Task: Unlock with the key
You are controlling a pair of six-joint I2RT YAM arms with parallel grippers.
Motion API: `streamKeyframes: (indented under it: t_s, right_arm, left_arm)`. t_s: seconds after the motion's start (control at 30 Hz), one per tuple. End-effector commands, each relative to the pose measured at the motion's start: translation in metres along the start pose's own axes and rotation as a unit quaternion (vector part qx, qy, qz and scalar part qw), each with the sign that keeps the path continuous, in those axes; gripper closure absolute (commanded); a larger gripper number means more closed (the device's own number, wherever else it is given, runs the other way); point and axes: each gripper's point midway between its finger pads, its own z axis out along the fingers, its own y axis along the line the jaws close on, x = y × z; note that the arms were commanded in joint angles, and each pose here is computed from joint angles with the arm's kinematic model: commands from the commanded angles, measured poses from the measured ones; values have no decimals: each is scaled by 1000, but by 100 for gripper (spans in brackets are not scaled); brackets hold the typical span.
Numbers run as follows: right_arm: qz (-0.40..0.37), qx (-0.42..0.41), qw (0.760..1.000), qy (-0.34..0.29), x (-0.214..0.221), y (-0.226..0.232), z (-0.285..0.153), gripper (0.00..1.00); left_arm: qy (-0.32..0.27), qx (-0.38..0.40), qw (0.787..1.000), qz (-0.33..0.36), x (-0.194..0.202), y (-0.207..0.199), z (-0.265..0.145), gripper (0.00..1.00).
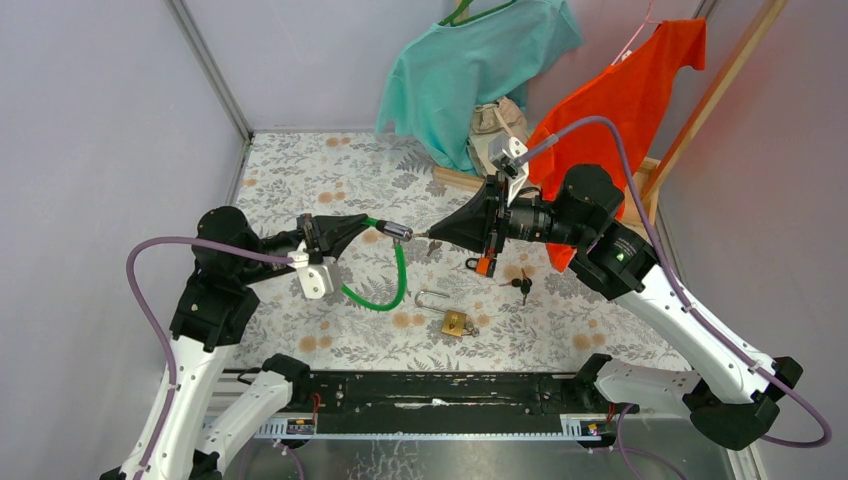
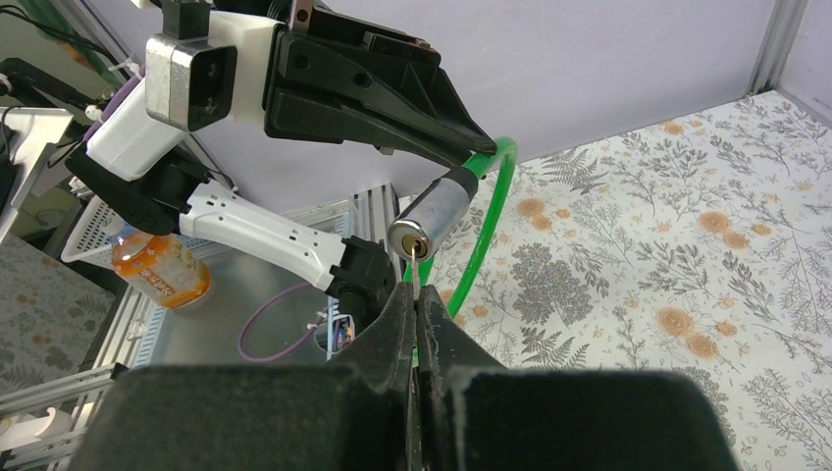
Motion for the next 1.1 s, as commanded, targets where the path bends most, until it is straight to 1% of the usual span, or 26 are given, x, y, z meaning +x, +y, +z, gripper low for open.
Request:
streamKeyframes:
  t_s: [0.0,0.27,0.63,1.07]
  right_arm:
    - [-36,-12,998,-40,-30,12,-2,100]
    - [-53,28,997,-45,-31,0,-6,100]
    - [-56,31,997,-42,-29,-1,-7,100]
    - [-73,64,995,-9,-11,-18,-4,100]
  left_arm:
    - [-19,-15,999,37,-16,15,-1,100]
    - [-20,-13,999,38,-17,14,-2,100]
    - [-19,-14,999,35,-17,15,-1,100]
    - [-12,-18,999,27,-14,18,-1,100]
